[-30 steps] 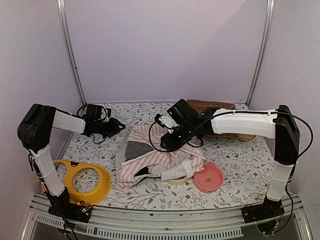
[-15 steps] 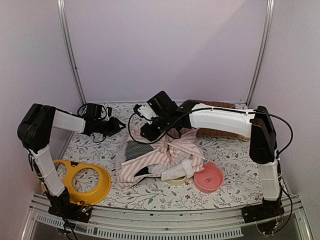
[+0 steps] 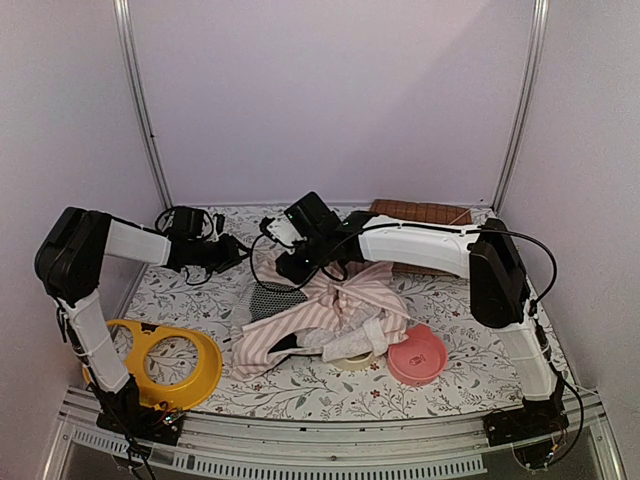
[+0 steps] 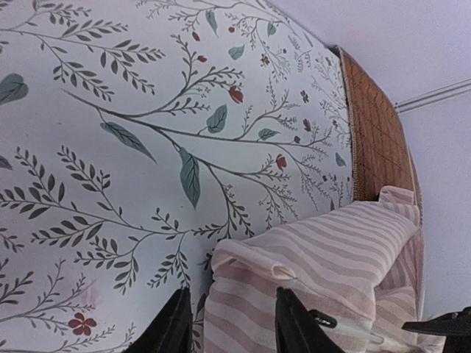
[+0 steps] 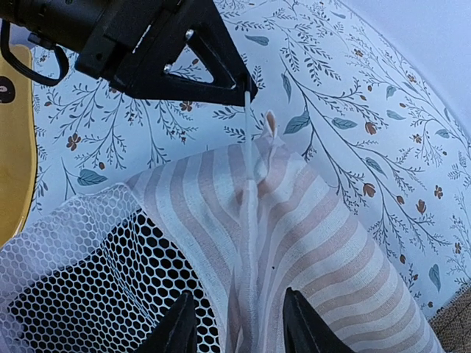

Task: Set up the pet tent
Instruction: Adjust the tent at the center of the board.

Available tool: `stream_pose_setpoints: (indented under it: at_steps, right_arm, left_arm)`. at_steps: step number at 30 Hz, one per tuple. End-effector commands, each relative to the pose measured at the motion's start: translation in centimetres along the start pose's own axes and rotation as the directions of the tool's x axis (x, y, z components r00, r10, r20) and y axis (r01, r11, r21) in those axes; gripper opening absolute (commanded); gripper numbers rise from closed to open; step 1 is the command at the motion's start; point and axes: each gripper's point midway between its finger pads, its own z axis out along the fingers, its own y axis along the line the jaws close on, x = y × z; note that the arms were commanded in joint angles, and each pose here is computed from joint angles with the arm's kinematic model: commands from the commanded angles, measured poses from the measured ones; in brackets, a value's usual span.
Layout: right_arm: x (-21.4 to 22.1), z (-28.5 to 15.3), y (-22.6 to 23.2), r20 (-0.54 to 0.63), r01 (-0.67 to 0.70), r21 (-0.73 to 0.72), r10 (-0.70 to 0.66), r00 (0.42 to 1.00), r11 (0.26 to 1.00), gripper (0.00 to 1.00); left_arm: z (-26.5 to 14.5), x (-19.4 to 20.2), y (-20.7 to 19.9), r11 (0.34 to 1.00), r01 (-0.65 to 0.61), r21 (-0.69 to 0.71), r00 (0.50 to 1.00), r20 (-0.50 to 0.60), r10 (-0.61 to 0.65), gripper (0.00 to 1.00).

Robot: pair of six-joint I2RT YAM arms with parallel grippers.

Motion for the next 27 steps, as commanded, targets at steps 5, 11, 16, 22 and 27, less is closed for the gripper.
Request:
stream_pose_setpoints:
  at_steps: [5,11,16,22,27]
  right_arm:
    - [-1.4,-0.3,-0.8,0.043,-0.014,0.001,0.014,0.999,1.0,0.27]
    - [-1.4,-0.7,-0.9,0.038,-0.022,-0.001,0.022,0.999,1.0,0.06]
    - [-1.2,-1.2,-1.0,0.02,-0.033,0.006,0.033,0.999,0.999,0.0]
    - [-0.5,-1.5,-1.2,-0.006,-0.049,0.016,0.049,0.999,0.999,0.0]
    - [0.1,-1.6,-1.5,-0.02,-0.069,0.035,0.069,0.997,0.997,0.0]
  left_arm:
    - [0.2,-0.7,-0.3,1.0,-0.023,0.012,1.0,0.001,0.023,0.38]
    - [0.4,-0.3,0.2,1.0,-0.02,-0.002,1.0,-0.009,0.02,0.38]
    - [1.0,-0.2,0.7,1.0,-0.006,-0.008,1.0,-0.015,0.006,0.38]
    - [1.8,0.0,1.1,1.0,0.028,0.0,0.999,-0.026,-0.028,0.37]
    - [2.3,-0.2,1.5,0.998,0.067,0.011,0.998,-0.016,-0.067,0.37]
